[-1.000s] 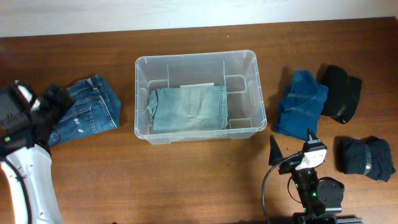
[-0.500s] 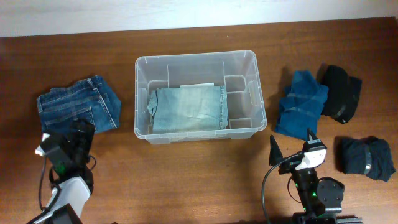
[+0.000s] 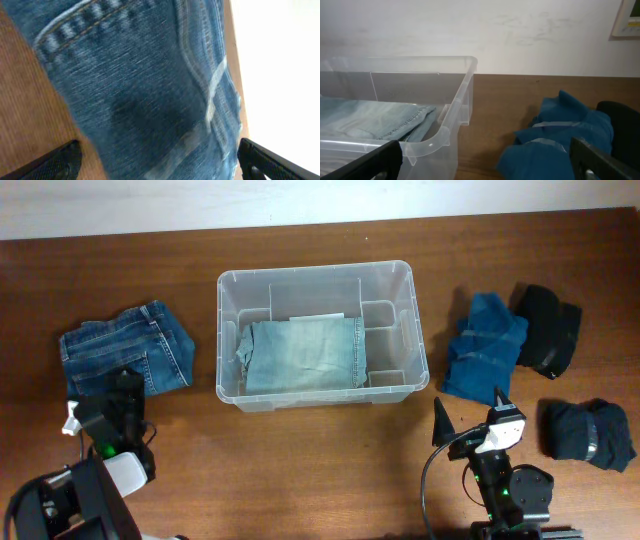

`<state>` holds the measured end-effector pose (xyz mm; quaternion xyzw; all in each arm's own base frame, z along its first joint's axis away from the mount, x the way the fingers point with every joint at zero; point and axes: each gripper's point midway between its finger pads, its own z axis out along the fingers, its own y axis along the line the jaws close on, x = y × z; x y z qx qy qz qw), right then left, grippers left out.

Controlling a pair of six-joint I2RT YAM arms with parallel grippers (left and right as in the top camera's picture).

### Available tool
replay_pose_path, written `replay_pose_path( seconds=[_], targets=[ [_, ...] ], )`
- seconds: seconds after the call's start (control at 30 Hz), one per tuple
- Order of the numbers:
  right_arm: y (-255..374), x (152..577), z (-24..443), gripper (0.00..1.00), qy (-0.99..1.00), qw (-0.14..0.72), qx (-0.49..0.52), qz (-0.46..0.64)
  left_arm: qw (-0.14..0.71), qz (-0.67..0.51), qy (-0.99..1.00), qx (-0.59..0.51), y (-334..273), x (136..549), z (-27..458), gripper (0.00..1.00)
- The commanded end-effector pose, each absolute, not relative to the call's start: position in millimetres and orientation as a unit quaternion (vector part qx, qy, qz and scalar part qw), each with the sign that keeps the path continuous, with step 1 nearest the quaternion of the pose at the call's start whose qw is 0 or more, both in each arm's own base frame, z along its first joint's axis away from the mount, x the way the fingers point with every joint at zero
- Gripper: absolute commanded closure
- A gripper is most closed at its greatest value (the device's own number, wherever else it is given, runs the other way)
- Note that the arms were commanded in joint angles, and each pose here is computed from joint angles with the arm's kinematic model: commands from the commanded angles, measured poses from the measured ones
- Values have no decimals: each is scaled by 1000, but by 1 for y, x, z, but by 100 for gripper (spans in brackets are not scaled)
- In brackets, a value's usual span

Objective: Pack container
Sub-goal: 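Return the left gripper and grasp the darker blue jeans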

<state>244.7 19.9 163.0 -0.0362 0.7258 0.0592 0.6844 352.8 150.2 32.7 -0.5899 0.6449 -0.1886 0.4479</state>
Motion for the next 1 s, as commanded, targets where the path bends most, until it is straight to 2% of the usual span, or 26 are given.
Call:
replay_pose_path(
  seconds=[0.0,0.07,0.1,0.17,0.23,0.27,0.3,0.5,0.57,0.83,0.97],
  targets=[
    [20,245,160,2,727,683,-33,60,430,-188,637,-612,149,349,13,0],
    [20,245,160,2,727,683,-33,60,449,-177,626,-613,158,352,18,0],
    [20,245,160,2,727,683,-33,60,458,-173,622,-611,162,355,22,5],
    [20,245,160,2,727,683,-33,60,476,-167,625,-595,166,361,31,31],
    [20,245,160,2,727,683,-33,60,494,-175,626,-578,166,369,42,82],
    [20,245,160,2,727,683,-33,60,503,-181,623,-571,166,372,47,96],
    [20,245,160,2,727,683,-33,60,511,-187,622,-563,165,374,53,99],
    [20,245,160,2,727,683,-33,60,616,-237,655,-368,135,407,125,99],
    [20,245,160,2,727,683,-33,60,643,-267,666,-266,114,423,164,99],
    [20,245,160,2,727,683,-33,60,682,-272,673,-93,87,441,244,99],
    [20,245,160,2,727,683,-33,60,680,-233,695,-6,77,452,288,99]
  ],
)
